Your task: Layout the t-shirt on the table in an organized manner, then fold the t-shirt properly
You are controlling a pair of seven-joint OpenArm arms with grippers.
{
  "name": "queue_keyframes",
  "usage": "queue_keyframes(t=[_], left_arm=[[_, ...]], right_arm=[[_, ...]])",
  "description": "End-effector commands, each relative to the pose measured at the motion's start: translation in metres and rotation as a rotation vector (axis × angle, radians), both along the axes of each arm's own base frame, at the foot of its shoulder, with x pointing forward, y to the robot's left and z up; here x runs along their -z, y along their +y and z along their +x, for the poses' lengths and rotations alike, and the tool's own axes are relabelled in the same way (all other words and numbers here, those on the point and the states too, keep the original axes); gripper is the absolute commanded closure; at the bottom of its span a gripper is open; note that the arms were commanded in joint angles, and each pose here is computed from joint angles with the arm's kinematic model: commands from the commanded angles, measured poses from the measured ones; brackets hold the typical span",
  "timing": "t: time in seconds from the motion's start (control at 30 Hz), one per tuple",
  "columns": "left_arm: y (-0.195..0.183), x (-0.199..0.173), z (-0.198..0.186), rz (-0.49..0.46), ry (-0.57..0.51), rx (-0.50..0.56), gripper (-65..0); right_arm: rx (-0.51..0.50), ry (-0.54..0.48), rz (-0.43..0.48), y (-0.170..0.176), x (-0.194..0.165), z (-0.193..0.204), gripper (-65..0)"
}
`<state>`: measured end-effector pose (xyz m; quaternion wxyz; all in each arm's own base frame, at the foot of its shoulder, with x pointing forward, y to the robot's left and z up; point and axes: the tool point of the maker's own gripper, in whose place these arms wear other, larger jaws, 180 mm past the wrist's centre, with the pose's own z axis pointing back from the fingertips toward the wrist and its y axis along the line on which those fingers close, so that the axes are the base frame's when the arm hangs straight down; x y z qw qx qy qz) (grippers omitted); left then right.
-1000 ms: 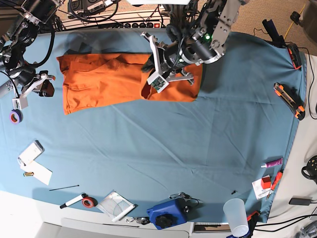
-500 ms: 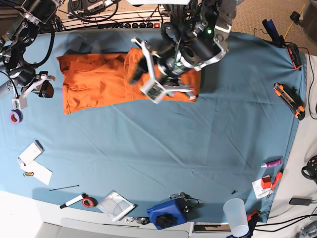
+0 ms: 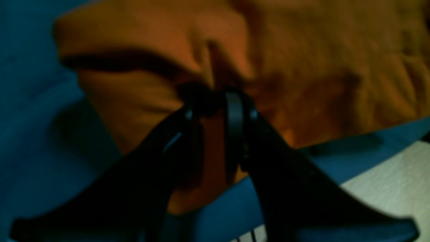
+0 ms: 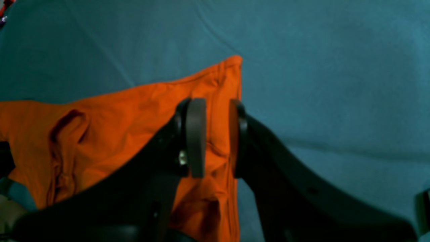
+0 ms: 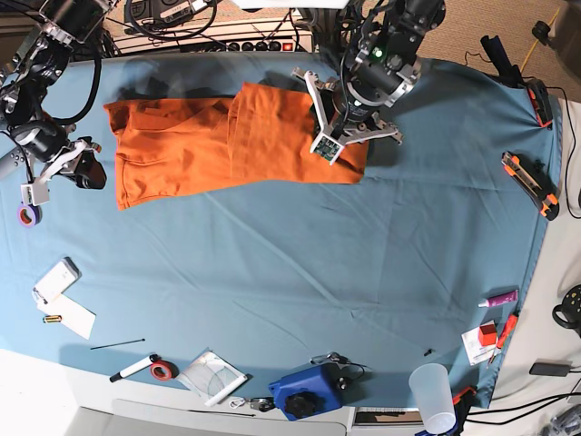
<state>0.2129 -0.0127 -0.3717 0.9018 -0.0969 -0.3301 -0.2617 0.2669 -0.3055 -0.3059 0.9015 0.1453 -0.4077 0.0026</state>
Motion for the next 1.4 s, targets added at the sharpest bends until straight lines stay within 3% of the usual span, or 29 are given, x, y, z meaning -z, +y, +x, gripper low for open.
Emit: queue_keyframes(t=[0.0, 0.13, 0.3, 0.47, 0.63, 0.9, 1.1, 1.37], left_arm=[[-0.002, -0.013, 0.010, -0.016, -0.045, -0.006, -11.4], [-0.003, -0.035, 0.022, -0.036, -0.108, -0.007, -11.4], [-0.003, -0.045, 0.029, -0.043, -0.141, -0.007, -11.4], [-0.003, -0.045, 0.029, -0.043, -0.141, -0.007, -11.4], [-0.004, -0.045, 0.029, -0.044, -0.141, -0.007, -11.4], [-0.004, -0.045, 0.029, -0.044, -0.141, -0.007, -11.4], [-0.004, -0.046, 0.030, -0.048, -0.148, -0.007, -11.4], [-0.004, -0.046, 0.030, -0.048, -0.149, -0.007, -11.4]], right_arm=[[-0.006, -0.060, -0.019, -0.005, -0.018, 0.008, -12.7], [-0.010, -0.046, -0.029, -0.005, -0.015, 0.006, -13.0], [-0.021, -0.023, -0.058, -0.007, -0.011, 0.003, -32.8], [-0.001, -0.023, -0.042, -0.008, -0.011, 0.004, -33.3], [0.071, -0.023, -0.087, -0.025, 0.000, 0.006, -33.2], [0.055, 0.066, 0.169, -0.008, 0.031, 0.000, -33.2], [0.057, 0.192, 0.339, 0.008, 0.073, -0.017, -33.2], [0.042, 0.228, 0.403, 0.029, 0.090, -0.021, -33.2]])
